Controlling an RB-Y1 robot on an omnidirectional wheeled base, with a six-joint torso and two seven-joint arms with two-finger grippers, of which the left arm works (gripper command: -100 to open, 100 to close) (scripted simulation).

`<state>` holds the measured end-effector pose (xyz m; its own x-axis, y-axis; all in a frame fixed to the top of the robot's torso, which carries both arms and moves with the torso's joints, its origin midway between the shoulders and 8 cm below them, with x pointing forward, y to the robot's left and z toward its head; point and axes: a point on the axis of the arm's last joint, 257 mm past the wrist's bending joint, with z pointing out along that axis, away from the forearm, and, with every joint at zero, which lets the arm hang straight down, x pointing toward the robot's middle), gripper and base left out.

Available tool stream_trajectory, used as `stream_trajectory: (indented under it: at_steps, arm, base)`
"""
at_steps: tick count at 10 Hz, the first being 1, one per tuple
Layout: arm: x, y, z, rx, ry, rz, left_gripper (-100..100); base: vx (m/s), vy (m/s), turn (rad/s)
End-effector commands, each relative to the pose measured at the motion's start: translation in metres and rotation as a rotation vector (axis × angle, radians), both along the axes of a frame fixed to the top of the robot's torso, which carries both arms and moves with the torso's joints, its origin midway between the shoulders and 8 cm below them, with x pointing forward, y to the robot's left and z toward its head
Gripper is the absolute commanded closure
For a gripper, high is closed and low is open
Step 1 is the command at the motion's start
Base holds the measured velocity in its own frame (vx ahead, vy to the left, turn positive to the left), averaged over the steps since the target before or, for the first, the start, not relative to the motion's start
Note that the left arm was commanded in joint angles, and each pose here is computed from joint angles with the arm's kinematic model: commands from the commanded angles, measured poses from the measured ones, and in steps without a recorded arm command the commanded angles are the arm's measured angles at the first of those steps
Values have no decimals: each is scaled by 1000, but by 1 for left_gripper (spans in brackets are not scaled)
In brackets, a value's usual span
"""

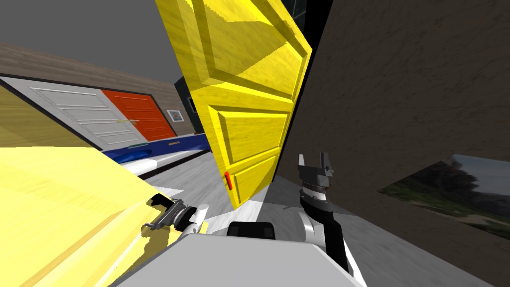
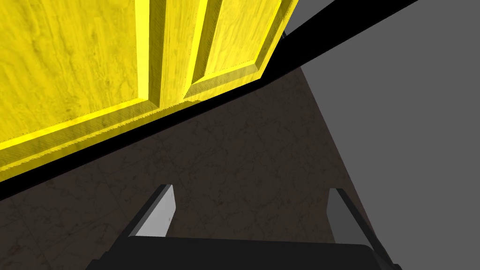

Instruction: Push the door open

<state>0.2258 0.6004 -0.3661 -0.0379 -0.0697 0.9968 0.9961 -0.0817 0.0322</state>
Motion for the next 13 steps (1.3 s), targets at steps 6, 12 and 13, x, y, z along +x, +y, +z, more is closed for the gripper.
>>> stream_trajectory:
  at_steps: [6,12,13]
  arm:
    - [-32,12,-5,-12,-1,113,100]
    - [-58,16,-9,-22,0,196,100]
    - [-58,16,-9,-22,0,196,100]
  base:
    - [48,50,-46]
    - [42,62,-24]
    - [29,30,18]
